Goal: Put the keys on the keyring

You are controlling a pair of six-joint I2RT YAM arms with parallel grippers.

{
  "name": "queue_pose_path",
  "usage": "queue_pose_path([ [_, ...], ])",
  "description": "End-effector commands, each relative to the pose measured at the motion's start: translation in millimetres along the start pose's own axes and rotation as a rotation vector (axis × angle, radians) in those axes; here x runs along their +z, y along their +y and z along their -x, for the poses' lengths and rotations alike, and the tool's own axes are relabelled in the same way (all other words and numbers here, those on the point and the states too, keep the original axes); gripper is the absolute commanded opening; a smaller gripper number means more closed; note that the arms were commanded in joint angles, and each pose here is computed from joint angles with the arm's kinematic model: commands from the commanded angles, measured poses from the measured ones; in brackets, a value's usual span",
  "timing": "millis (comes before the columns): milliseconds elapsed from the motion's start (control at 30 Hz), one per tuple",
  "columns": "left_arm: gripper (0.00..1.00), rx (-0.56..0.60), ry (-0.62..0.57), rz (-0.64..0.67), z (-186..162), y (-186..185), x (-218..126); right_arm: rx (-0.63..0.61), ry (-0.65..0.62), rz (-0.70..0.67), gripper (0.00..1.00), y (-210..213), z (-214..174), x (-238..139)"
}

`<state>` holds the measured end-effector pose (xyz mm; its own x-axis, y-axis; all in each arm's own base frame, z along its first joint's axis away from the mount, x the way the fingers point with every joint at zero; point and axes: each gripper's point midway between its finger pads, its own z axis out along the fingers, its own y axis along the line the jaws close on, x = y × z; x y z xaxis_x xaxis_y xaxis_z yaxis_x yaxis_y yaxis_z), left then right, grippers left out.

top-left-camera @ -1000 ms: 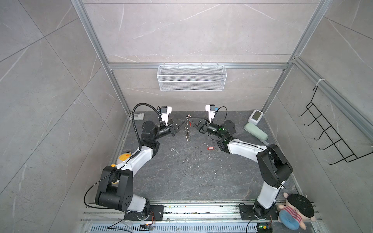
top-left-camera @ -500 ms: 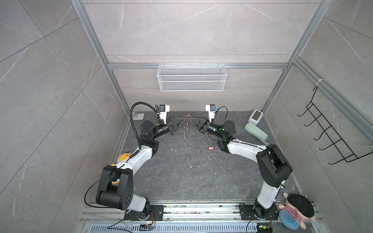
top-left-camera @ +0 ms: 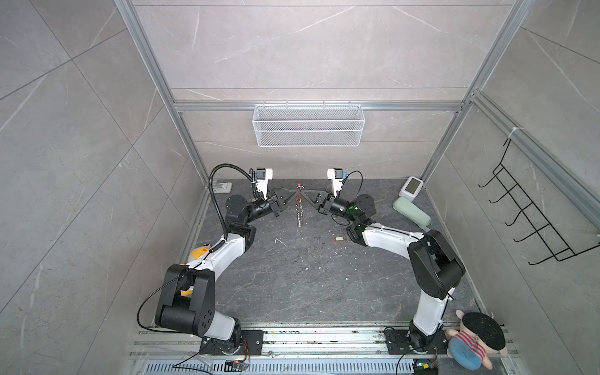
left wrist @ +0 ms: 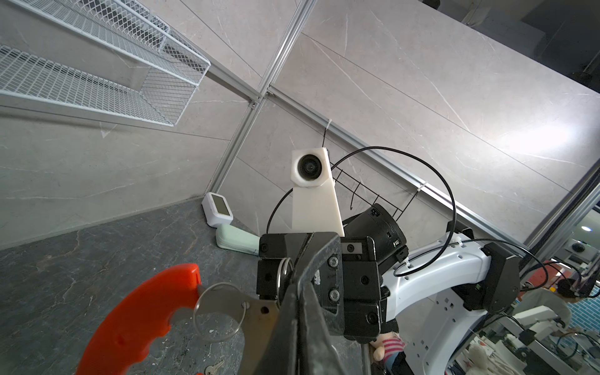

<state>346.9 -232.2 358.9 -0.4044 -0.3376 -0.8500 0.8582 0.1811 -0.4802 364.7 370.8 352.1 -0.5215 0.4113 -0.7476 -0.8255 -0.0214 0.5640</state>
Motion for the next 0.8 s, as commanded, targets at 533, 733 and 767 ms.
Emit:
queue_pose_path([
  [533, 0.00, 0.057, 0.002, -0.077, 12.3, -16.3, 3.6, -0.034, -0.012, 0.090, 0.00, 25.5, 6.1, 15.3],
  [733, 0.00, 0.075, 0.007, -0.089, 8.8, -19.5, 1.7, -0.033, -0.005, 0.085, 0.00, 24.9, 3.4, 15.0],
  [767, 0.00, 0.084, 0.004, -0.086, 8.9, -20.3, 0.8, -0.034, -0.005, 0.082, 0.00, 25.1, 3.2, 14.7],
])
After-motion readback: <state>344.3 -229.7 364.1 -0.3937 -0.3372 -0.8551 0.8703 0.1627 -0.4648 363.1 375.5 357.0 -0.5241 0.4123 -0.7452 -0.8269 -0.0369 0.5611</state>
